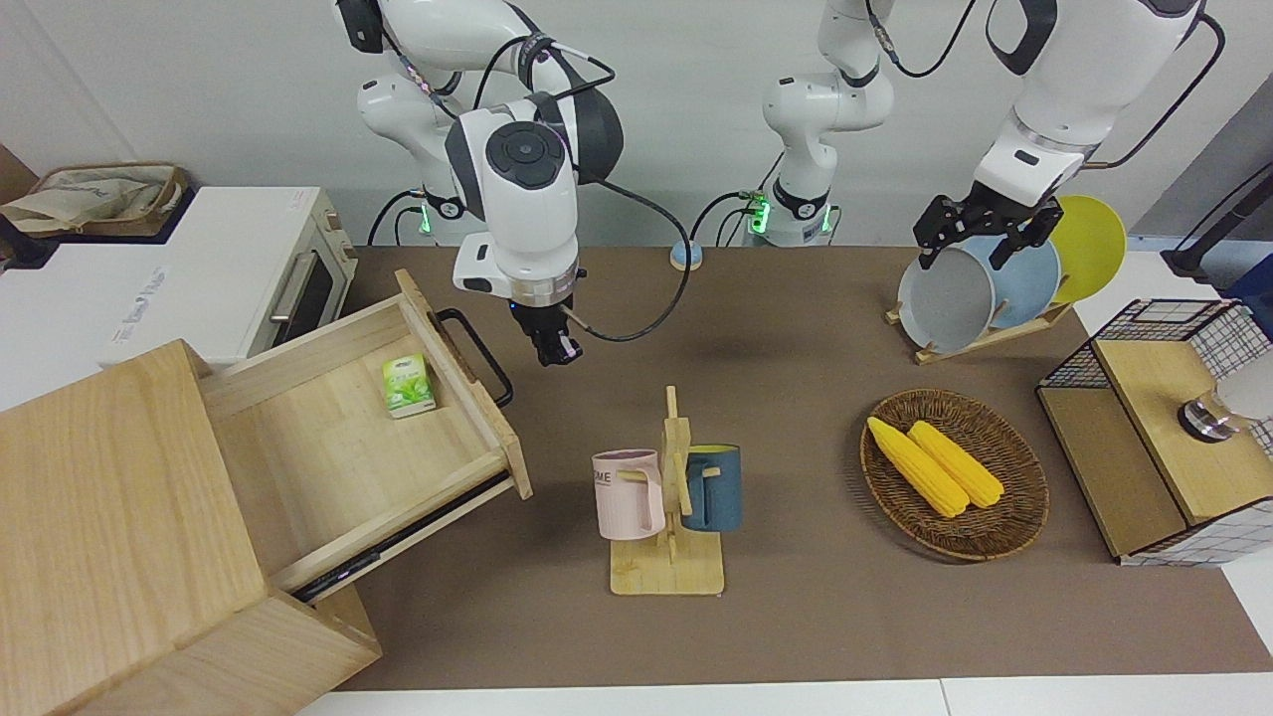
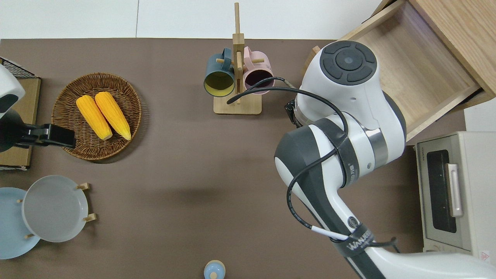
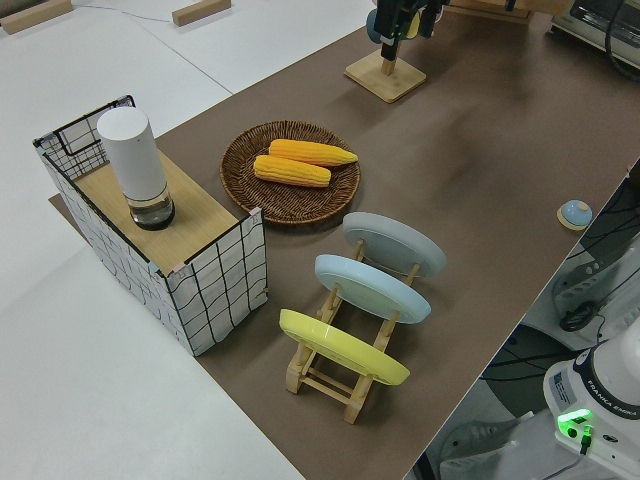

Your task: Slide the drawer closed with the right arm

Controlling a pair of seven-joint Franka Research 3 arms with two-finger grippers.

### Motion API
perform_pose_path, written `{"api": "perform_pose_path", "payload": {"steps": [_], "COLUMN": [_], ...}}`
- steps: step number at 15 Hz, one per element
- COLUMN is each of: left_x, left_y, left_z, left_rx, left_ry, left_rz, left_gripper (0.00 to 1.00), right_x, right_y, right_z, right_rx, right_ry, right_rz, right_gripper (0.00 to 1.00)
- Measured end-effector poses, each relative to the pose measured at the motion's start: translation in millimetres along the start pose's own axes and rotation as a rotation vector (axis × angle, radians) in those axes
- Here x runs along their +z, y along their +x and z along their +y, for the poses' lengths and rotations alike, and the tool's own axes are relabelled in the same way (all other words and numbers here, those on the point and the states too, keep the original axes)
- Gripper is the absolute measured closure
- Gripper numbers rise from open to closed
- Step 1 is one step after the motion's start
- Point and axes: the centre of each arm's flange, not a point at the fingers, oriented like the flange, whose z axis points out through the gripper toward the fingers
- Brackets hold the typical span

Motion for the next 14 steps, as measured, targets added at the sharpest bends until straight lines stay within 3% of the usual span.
{"api": "perform_pose_path", "payload": {"steps": [14], "left_x": [0], "left_y": [0], "left_z": [0], "left_rx": [0.000], "left_ry": [0.000], "left_rz": [0.000], "left_gripper": [0.00], "right_x": [17], "right_y": [85.0], "right_z": [15], "right_rx": [0.093], "right_ry": [0.027], "right_rz": [-0.002], "right_gripper": [0.99]}}
